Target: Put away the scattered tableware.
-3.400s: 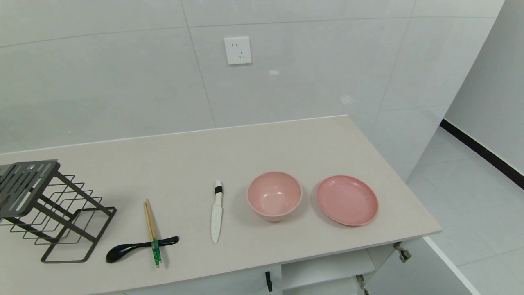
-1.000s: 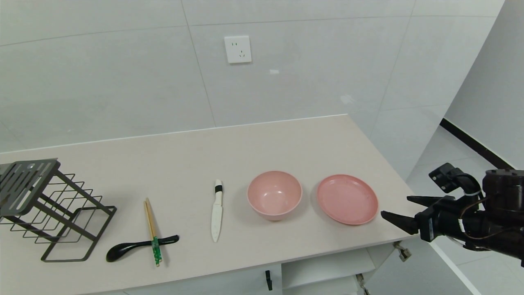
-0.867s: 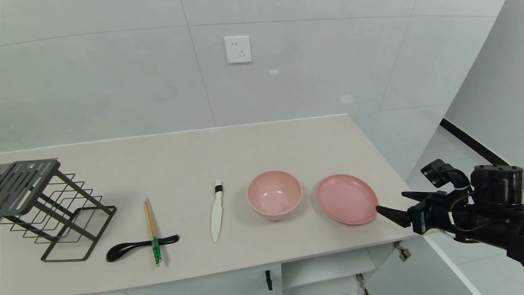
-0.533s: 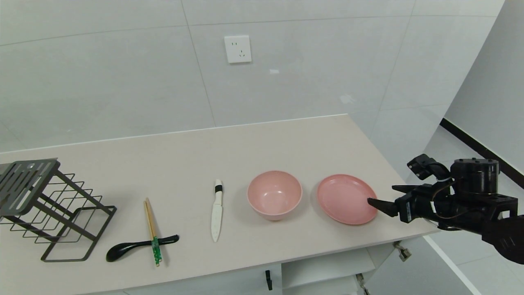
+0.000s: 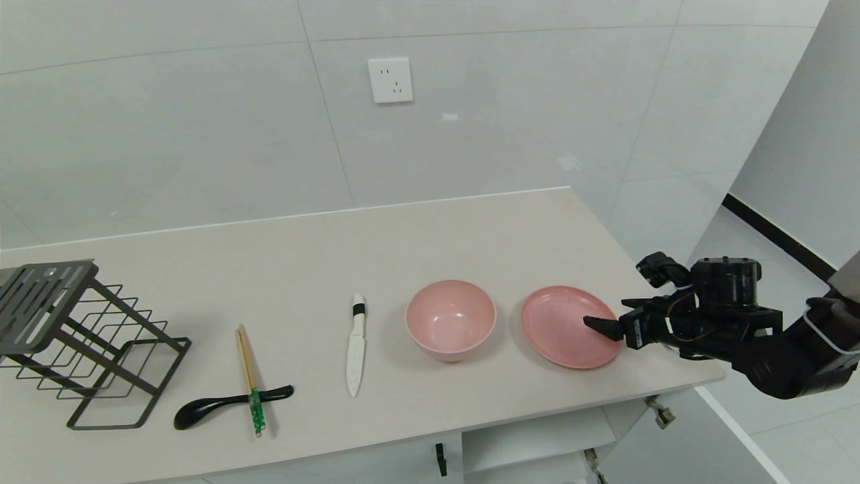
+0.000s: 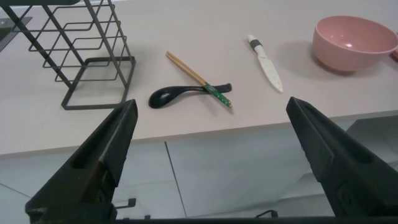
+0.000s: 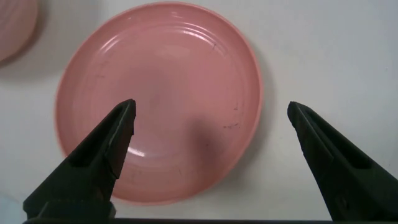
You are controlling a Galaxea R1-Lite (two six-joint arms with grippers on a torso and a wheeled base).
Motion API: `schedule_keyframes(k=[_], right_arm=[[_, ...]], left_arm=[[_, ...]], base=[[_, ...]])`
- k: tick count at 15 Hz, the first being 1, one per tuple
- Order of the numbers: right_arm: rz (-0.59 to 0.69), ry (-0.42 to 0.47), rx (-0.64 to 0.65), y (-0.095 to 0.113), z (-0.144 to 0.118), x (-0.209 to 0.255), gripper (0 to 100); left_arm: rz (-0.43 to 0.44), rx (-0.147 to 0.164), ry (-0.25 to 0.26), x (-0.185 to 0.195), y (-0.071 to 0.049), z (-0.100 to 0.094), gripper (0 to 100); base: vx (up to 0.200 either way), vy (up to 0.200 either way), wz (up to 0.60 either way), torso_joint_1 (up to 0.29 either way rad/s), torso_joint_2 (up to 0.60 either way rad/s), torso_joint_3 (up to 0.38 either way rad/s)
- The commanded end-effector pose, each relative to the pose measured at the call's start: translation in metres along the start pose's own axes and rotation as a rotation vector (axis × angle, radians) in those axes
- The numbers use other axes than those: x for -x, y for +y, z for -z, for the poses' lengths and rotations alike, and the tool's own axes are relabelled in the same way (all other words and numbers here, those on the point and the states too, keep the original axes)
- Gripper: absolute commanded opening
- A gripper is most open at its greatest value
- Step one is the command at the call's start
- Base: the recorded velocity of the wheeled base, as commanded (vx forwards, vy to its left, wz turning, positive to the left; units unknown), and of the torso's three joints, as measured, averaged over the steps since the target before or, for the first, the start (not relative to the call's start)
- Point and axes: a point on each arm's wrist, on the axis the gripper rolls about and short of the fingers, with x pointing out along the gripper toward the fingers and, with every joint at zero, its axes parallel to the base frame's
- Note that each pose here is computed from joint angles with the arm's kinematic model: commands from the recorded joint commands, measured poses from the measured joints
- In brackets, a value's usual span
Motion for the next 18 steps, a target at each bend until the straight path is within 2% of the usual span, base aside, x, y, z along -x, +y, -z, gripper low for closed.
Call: schedule_keyframes(k=[1, 11, 18], right_arm=[[0.012, 0.011, -0.003, -0.003, 0.005, -0.01, 100], [0.0, 0.028, -0.006, -0.004, 0.015, -0.023, 100], [-0.054, 0.032, 0.012, 0.013, 0.02, -0.036, 100]], left_arm=[[-0.001, 0.001, 0.001, 0.0, 0.0, 0.0, 100], [-0.001, 0.001, 0.001, 0.0, 0.0, 0.0, 100], [-0.001, 0.001, 0.001, 0.0, 0.0, 0.0, 100]], base=[[0.0, 0.0, 0.0, 0.0, 0.0, 0.0], [0.0, 0.0, 0.0, 0.0, 0.0, 0.0], [0.0, 0.0, 0.0, 0.0, 0.0, 0.0]])
